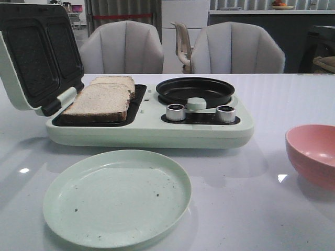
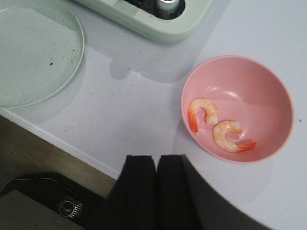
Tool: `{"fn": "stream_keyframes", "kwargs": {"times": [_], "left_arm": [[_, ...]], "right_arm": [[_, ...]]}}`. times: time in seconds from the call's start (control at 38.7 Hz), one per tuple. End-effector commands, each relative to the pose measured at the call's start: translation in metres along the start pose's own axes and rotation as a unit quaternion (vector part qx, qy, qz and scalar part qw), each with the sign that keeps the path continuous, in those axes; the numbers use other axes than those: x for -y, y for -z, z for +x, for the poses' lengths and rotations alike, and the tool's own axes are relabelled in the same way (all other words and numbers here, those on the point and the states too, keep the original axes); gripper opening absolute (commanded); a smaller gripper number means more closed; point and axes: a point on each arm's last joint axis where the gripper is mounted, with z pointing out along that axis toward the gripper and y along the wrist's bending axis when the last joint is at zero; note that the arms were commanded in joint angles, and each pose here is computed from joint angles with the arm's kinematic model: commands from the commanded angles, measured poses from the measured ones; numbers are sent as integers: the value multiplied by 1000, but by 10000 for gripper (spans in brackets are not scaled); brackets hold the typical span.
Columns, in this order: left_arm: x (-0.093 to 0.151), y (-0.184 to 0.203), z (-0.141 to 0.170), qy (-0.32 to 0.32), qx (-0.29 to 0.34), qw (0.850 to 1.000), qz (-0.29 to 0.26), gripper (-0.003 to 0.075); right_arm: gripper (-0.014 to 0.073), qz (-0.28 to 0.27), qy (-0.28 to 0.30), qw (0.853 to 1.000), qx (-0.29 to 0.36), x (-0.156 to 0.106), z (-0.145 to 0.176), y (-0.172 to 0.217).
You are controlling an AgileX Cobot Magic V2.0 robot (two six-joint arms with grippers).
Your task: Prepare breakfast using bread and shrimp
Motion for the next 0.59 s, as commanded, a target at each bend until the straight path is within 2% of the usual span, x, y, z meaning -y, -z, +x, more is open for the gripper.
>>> {"fn": "stream_keyframes", "kwargs": {"times": [0.0,0.13,0.31,0.44,0.57], "left_arm": [[-3,6,-21,12,29,999,-4,268],[-10,-9,-36,5,-40,999,-23,217],[-23,-47,-46,-1,-98,994,-57,162],[-45,-76,-40,31,-143,986,-84,134],[-77,-94,-31,99,-157,977,-108,102]], "right_arm": [[34,-2,-2,999,47,1,-11,7],[34,-2,-2,999,47,1,-11,7],[34,-2,-2,999,47,1,-11,7],[34,-2,-2,999,47,1,-11,7],[34,-2,-2,999,47,1,-11,7]]}}
